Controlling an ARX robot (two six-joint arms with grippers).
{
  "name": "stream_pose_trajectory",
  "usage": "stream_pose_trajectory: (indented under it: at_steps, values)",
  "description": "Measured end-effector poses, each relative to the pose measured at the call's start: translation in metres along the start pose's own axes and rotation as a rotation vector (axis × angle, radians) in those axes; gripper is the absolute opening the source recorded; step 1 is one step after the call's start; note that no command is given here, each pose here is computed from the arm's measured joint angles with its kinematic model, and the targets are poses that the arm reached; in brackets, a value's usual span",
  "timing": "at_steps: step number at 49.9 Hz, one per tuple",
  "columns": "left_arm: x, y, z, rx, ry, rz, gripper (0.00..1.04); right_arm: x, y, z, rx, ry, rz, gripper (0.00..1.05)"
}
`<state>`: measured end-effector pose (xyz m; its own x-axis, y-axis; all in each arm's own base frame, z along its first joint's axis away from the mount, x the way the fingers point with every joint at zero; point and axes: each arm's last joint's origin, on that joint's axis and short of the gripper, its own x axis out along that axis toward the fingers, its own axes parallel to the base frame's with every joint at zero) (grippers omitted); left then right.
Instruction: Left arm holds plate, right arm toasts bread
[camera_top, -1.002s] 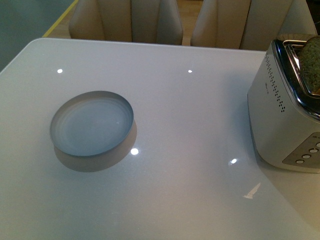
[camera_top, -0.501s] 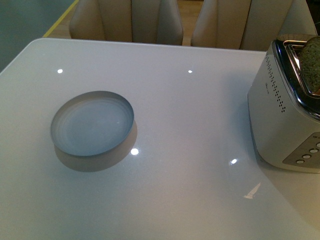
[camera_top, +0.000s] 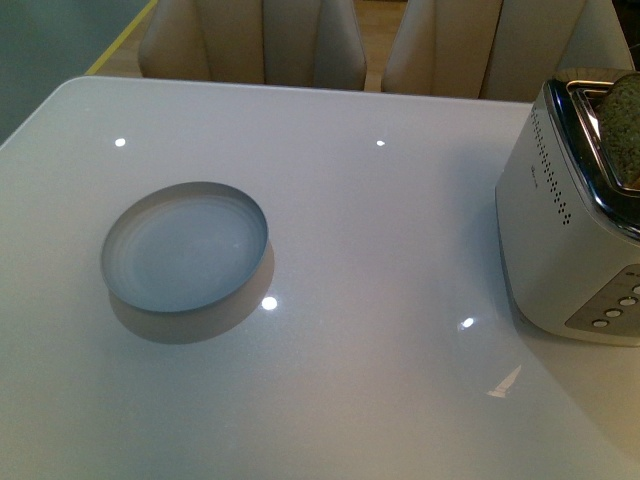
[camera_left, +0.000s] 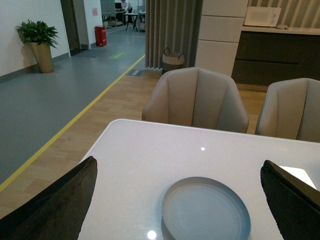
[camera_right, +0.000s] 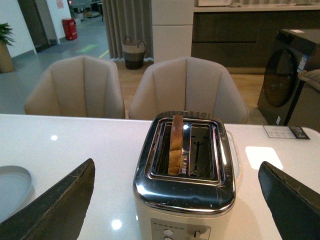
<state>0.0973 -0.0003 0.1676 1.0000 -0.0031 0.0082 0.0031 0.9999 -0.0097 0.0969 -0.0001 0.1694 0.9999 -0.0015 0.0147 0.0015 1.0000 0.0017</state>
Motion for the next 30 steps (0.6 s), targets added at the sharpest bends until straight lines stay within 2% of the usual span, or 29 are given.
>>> stream_pose_trajectory:
  at_steps: [30]
  values:
    - [0.0000, 0.0000, 0.0000, 0.000, 0.000, 0.000, 0.98, 0.0000, 0.0000, 0.0000, 0.000, 0.000, 0.000, 0.96]
